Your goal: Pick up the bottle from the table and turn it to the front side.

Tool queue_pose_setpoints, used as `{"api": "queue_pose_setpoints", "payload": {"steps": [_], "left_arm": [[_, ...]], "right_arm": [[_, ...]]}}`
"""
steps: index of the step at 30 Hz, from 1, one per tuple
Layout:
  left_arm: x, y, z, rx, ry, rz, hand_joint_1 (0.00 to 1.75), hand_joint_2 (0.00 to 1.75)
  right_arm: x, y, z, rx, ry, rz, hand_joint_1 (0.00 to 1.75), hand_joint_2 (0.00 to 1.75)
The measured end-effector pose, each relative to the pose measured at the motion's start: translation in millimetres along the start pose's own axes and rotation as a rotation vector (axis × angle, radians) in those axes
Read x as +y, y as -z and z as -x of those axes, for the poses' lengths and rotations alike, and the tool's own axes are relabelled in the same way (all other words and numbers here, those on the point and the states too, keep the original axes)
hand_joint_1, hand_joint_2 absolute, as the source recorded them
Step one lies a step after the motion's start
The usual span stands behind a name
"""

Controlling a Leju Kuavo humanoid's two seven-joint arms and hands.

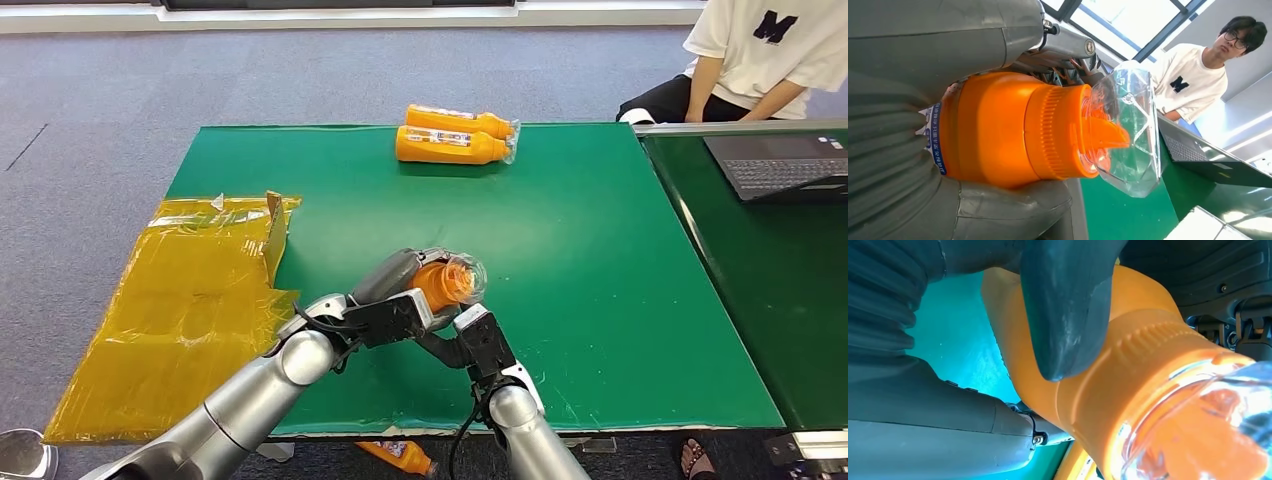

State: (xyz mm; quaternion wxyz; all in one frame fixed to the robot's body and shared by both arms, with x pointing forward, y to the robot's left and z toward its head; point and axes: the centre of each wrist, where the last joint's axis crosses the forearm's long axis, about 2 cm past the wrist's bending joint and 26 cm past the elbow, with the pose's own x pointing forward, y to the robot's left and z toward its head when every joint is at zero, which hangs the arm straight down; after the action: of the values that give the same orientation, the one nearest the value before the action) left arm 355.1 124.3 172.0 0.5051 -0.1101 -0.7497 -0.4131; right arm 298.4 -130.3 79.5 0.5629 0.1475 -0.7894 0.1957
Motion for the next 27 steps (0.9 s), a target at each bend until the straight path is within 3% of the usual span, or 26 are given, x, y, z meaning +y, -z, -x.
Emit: {"api": "queue_pose_setpoints", "payload": {"steps": [3, 8, 13, 27], "left_arm": [[0, 0, -1, -0.001, 0.016, -0.007, 1.75, 1.75], [2, -3, -4, -0.002, 0.132, -0.063, 1.75, 1.75], [18, -7, -8, -0.003, 0.287, -0.176, 1.75, 1.75], [53, -36, 6, 0.051, 0.665, -0.339, 1.75, 1.75]], "right_arm": [[0, 0, 0, 0.001, 0.003, 0.002, 0.0, 0.0], [-2, 3, -5, -0.002, 0.019, 0.026, 0.0, 0.0], [-9, 5, -9, -0.017, 0.024, 0.052, 0.0, 0.0], [-23, 10, -14, -0.043, 0.012, 0.083, 0.0, 0.0]]}}
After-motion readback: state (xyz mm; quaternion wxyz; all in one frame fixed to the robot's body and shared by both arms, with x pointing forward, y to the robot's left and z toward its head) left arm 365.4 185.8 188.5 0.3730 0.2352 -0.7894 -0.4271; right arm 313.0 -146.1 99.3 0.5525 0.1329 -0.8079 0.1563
